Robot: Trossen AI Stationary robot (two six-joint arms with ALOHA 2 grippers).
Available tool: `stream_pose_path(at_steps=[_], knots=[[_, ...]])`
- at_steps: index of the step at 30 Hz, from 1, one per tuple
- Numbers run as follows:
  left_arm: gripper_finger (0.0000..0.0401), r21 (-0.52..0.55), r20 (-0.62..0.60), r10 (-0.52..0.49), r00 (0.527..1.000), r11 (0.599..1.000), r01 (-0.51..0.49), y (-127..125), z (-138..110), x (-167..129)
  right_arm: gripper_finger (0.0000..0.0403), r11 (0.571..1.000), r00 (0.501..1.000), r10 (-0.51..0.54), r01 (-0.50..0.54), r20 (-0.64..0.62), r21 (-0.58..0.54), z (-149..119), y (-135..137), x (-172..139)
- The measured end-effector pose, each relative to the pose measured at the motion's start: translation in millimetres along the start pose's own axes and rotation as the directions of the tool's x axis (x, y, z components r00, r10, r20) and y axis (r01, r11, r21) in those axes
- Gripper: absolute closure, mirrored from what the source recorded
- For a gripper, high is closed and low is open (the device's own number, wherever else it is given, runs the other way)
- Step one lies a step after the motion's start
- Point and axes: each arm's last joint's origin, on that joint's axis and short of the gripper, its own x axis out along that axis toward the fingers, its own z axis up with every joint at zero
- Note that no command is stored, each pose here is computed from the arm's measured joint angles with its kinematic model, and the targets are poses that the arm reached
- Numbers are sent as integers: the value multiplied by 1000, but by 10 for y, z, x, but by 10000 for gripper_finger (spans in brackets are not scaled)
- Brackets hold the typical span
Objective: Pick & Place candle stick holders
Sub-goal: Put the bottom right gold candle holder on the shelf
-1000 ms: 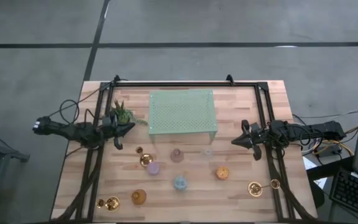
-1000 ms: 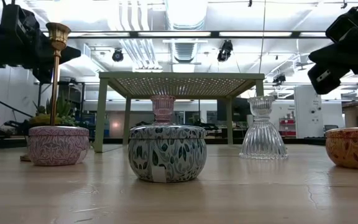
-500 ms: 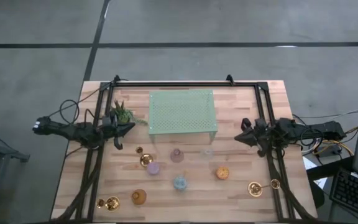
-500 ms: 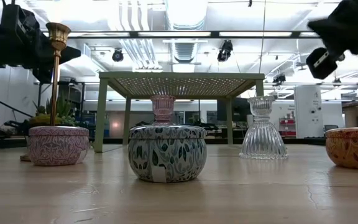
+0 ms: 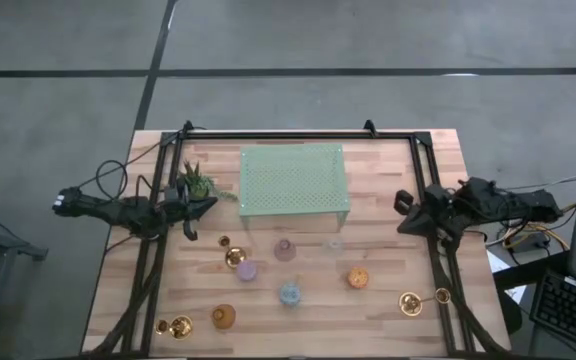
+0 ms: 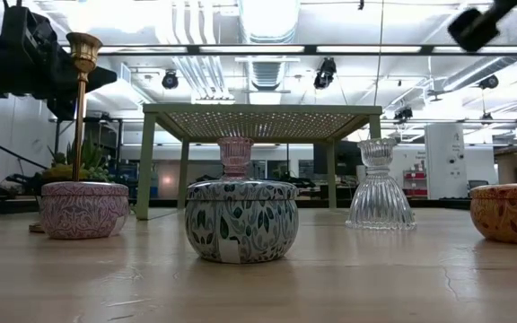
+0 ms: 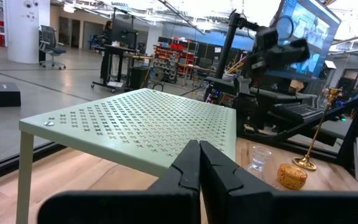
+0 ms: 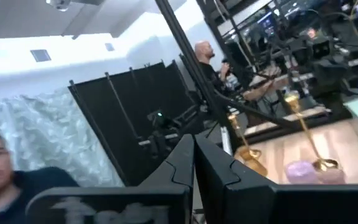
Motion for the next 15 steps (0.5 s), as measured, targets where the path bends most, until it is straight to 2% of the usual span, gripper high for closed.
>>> stream_pose_path(at_steps=[3,7,11,15], knots=[[398,0,0,0,1000,1000,0,0,0,0,391,996,997,-62,64,-41,54,163,61,139],[398,0,0,0,1000,1000,0,0,0,0,364,989,988,-134,138,-73,48,340,68,398],[398,0,0,0,1000,1000,0,0,0,0,311,975,967,-195,208,-163,72,477,57,659],[398,0,0,0,1000,1000,0,0,0,0,245,934,909,-282,333,-308,129,539,0,897]])
